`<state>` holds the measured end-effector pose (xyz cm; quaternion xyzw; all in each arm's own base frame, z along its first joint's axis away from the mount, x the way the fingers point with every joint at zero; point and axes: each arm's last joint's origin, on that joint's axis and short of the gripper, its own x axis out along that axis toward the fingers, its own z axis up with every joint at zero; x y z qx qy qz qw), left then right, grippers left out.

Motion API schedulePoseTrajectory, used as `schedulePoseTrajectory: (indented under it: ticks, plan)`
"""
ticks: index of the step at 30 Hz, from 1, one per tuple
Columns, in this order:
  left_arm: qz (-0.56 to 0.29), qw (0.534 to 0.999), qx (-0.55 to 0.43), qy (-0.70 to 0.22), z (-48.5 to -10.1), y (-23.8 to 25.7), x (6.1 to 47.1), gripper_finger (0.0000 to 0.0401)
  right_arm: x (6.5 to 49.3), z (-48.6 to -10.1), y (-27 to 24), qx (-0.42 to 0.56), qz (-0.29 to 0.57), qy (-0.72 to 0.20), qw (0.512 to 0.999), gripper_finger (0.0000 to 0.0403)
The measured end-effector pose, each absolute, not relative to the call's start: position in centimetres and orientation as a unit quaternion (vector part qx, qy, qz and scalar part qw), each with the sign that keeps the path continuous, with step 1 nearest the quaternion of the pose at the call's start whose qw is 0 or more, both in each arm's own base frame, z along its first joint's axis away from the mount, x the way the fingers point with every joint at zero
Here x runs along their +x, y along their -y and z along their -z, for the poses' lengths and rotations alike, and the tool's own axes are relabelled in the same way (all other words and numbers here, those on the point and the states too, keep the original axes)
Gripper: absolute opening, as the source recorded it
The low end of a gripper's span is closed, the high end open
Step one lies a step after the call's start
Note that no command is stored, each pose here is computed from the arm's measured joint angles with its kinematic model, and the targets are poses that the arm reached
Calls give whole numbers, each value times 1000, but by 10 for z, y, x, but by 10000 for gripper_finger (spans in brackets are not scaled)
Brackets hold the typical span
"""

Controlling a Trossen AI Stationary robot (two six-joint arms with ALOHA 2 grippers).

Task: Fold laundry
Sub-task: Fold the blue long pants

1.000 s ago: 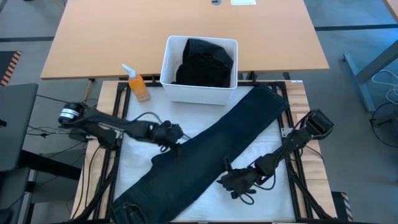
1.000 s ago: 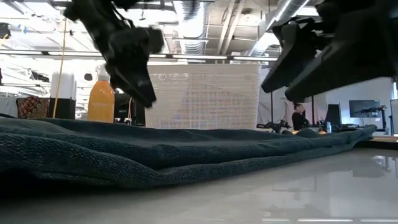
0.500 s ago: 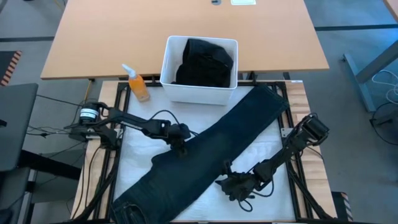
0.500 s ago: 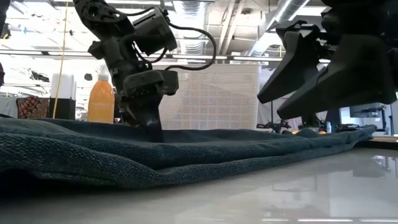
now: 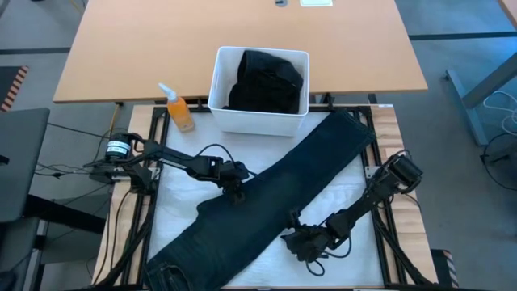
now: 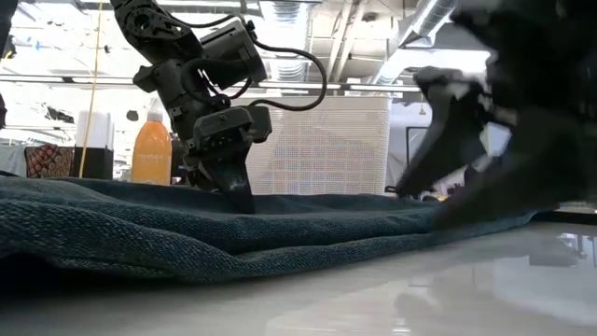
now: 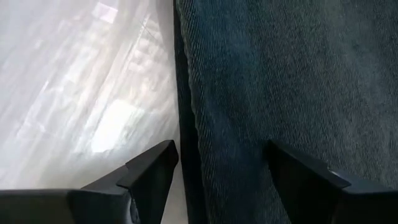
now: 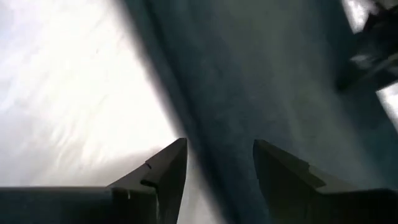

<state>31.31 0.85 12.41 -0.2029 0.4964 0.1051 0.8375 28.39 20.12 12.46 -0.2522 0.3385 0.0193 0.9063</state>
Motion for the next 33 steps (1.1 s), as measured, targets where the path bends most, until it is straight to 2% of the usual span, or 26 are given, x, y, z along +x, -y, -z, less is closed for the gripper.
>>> schedulePoseTrajectory:
  ticks: [5, 16, 23, 27, 33]
  plan:
    - [-111, 830, -214, -503, -123, -9, 312, 212, 290, -111, -207, -256, -19, -342, 904, 210]
    - [-121, 826, -219, -505, -122, -9, 311, 75, 288, -104, -201, -299, 22, -381, 875, 210]
    - [-114, 837, -219, -489, -123, -12, 314, 24, 287, -100, -188, -318, 54, -412, 852, 194]
    - [-92, 844, -237, -472, -125, -17, 317, 5, 293, -99, -174, -318, 80, -420, 846, 153]
    - [-86, 848, -237, -467, -126, -20, 318, 3, 295, -95, -165, -307, 66, -440, 841, 30]
